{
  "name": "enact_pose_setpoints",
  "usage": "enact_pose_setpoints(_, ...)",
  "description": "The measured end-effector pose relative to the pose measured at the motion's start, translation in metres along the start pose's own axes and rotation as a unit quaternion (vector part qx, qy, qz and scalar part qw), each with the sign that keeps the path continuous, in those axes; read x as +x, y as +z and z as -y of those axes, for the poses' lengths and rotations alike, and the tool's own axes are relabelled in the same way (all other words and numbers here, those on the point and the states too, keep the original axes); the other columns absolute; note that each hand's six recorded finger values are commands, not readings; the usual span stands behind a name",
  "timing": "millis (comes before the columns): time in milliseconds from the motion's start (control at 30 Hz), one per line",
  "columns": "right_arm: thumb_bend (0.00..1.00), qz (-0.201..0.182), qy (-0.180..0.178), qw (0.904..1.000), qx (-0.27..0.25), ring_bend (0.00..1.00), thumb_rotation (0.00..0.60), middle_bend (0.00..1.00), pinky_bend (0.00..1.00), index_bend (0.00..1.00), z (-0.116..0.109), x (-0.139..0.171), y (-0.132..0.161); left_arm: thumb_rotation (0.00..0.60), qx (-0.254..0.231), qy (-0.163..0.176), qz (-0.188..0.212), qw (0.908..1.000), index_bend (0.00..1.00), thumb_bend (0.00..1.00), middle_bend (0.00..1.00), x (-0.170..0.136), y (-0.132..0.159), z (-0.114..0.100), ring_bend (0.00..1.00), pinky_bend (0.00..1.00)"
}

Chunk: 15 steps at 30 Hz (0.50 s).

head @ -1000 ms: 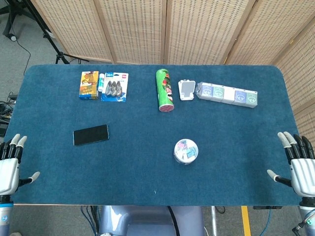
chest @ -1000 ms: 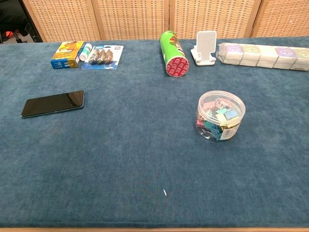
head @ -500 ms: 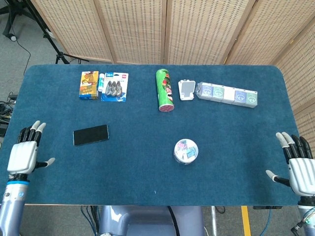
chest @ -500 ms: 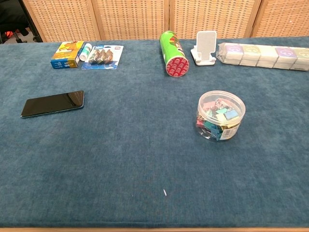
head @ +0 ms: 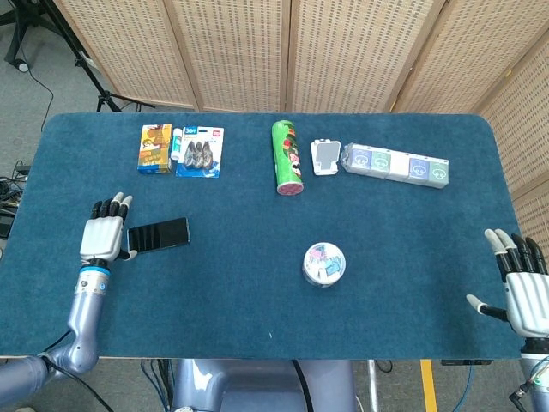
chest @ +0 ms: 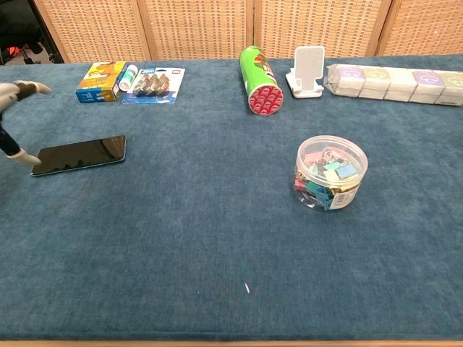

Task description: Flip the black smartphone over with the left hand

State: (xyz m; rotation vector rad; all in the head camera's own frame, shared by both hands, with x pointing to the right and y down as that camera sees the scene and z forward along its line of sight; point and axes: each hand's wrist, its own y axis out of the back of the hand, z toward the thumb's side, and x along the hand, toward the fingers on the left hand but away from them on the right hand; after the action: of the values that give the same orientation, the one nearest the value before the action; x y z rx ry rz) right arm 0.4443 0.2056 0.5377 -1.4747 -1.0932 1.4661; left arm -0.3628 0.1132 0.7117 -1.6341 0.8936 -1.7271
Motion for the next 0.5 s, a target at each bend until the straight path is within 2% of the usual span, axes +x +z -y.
enact_pose_setpoints(133, 0.0, 0.003, 0.005, 1.0, 0.0, 0.0, 0.6, 0.0, 0.0, 0.0, 0.002, -0.001, -0.001, 0.6, 0.001, -0.01, 0.001, 0.9999, 0.0, 0.0, 0.0, 0.007, 0.011, 0.011, 0.0, 0.0)
enact_pose_setpoints(500, 0.0, 0.01, 0.006, 0.9999, -0.004, 0.0, 0.6, 0.0, 0.0, 0.0, 0.001, -0.003, -0.005, 0.6, 0.005, -0.021, 0.004, 0.9998, 0.0, 0.01, 0.0, 0.024, 0.027, 0.026, 0.0, 0.01)
